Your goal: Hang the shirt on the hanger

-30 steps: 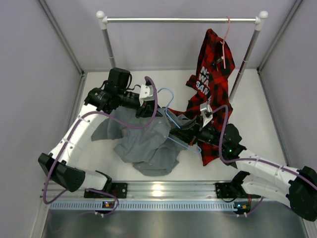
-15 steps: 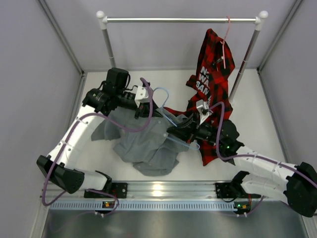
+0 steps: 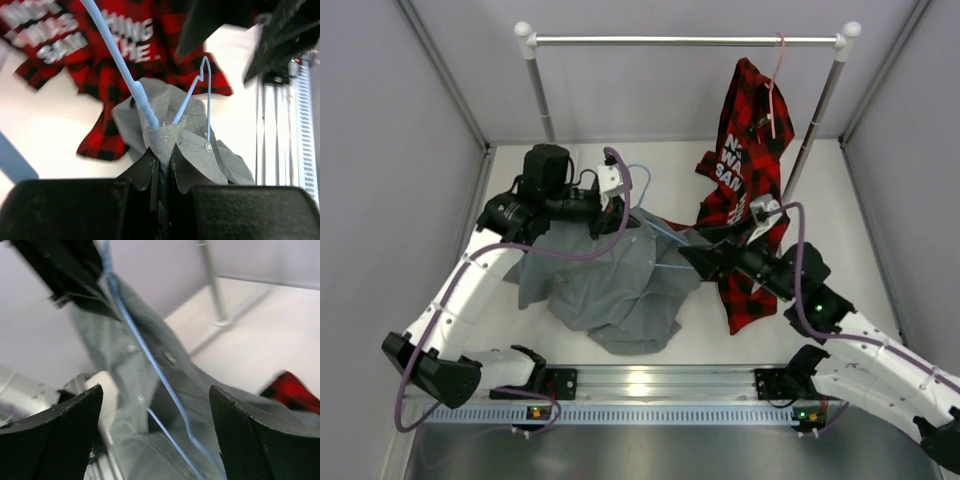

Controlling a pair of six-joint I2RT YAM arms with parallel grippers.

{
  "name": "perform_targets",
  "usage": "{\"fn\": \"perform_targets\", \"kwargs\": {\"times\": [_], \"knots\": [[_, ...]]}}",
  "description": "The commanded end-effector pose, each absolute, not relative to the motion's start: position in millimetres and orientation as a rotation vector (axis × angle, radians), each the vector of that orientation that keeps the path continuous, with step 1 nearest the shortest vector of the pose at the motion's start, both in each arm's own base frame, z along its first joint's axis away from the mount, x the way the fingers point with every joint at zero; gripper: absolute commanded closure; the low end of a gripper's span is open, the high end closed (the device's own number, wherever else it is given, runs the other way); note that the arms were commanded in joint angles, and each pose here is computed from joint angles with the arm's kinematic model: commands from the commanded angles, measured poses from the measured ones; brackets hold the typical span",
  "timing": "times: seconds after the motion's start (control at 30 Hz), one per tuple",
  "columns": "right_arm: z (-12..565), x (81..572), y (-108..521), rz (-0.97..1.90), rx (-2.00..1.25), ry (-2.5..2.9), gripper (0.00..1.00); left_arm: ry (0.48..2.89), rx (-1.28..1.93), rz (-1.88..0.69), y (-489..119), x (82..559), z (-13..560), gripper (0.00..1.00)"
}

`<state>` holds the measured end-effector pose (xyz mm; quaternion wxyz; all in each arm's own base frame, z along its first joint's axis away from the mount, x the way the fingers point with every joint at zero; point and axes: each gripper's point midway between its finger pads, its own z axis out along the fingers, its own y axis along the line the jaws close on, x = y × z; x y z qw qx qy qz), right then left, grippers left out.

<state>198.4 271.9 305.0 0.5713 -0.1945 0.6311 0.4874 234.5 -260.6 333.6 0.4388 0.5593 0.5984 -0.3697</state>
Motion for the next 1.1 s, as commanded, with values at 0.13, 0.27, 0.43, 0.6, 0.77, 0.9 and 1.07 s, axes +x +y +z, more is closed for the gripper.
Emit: {"fn": "perform_targets", "kwargs": {"times": [0.13,0.27,0.43,0.6,0.77,0.9,1.07], "knots": [[223,218,189,0.843,0.09,1.87,0.31,1.552,0.916,-0.725,-225,247,387,1.0],[221,213,211,1.122,0.244,1.794,0.36,1.565,0.794,-0.736,-215,240,394,1.0],[215,209,248,1.365,0.225,1.778,0.37,1.58,0.713,-0.746,-209,238,392,1.0],[220,222,266,1.419,0.206,1.734,0.42,1.579,0.719,-0.769,-212,237,390,1.0],[213,226,271,1.427,0.209,1.73,0.46,1.586,0.71,-0.764,-213,240,387,1.0],[210,231,272,1.398,0.203,1.738,0.63,1.561,0.69,-0.795,-215,239,393,1.0],[207,239,275,1.361,0.21,1.754,1.0,1.538,0.658,-0.799,-213,239,401,1.0]]}}
